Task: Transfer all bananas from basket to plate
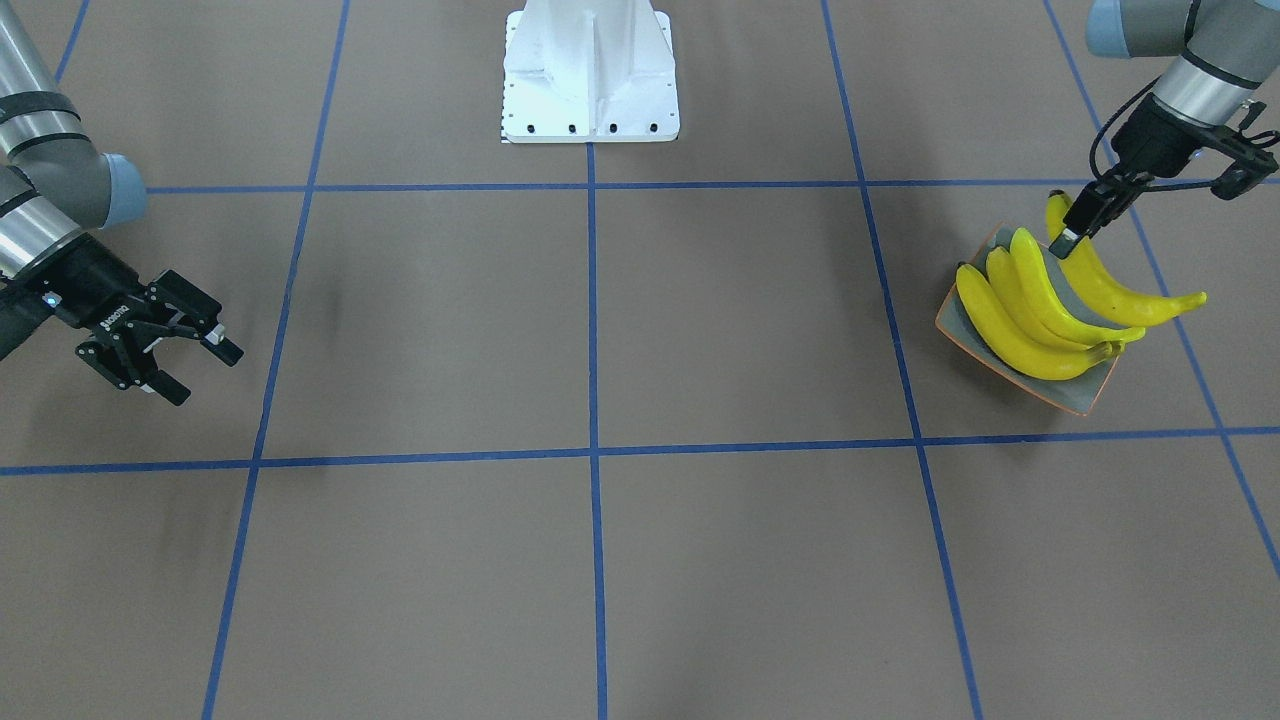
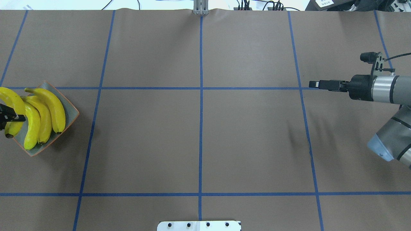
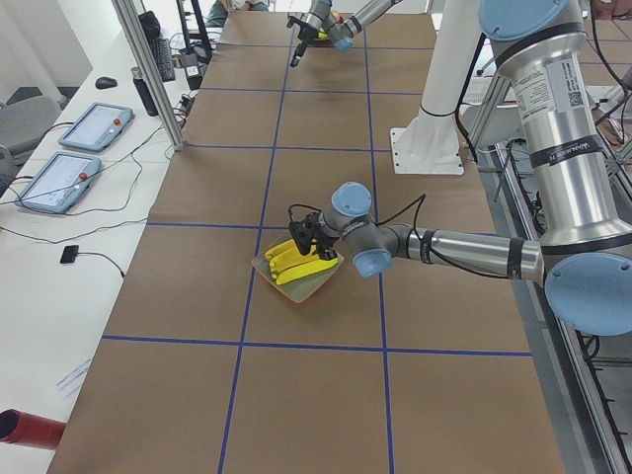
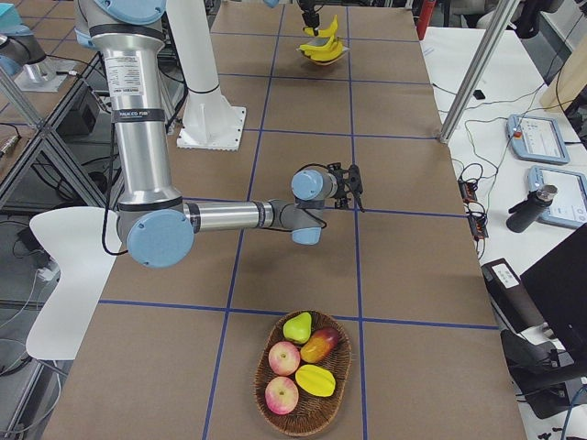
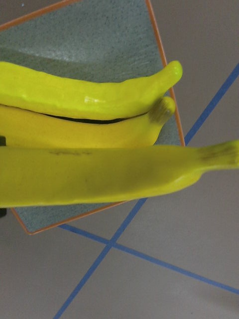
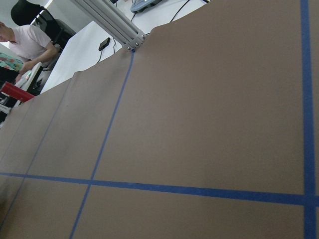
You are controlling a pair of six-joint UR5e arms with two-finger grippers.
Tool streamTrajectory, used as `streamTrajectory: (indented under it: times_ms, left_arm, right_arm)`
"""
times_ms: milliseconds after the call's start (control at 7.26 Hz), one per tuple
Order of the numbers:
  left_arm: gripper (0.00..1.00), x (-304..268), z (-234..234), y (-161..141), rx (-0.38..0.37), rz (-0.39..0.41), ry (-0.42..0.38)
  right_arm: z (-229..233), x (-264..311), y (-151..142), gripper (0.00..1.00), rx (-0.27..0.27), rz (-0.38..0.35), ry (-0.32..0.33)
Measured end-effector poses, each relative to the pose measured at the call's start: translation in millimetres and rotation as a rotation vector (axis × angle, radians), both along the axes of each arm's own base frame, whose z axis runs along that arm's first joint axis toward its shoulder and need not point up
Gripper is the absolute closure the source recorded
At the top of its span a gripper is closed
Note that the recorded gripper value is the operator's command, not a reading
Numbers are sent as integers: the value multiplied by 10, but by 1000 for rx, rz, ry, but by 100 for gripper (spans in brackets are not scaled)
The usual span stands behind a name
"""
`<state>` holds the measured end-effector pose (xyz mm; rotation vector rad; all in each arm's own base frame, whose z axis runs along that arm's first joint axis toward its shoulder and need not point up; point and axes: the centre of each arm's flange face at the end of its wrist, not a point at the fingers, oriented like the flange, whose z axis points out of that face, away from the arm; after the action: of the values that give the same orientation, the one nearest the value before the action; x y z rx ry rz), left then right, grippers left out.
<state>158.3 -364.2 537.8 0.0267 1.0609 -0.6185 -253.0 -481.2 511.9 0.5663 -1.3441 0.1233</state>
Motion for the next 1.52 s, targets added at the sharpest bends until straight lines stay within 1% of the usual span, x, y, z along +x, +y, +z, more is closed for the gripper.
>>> streamTrajectory:
  times_ms: [138,276,413,689,1240,1378,1516]
  left_arm:
    - [100,-43,95,69,-17,2,-21]
    - [100,-96,200,153,-29,11,-43]
    - [100,-145,307,235,-40,22,-65]
    - [100,-145,420,281,-75,38,-101]
    - [100,-86,467,252,-107,50,-124]
    - [100,-49,465,212,-114,53,-128]
    - [100,-8,446,171,-115,57,-126]
  right_arm:
    - [42,50,-45,0,9,-2,37]
    - [70,75,-70,0,10,-2,58]
    - [86,101,-91,0,4,0,70]
    - [114,275,-195,0,-18,-4,102]
    - [214,778,-503,0,-11,-64,268]
    - [254,937,-565,0,1,-90,312]
    - [280,1036,-602,0,13,-110,342]
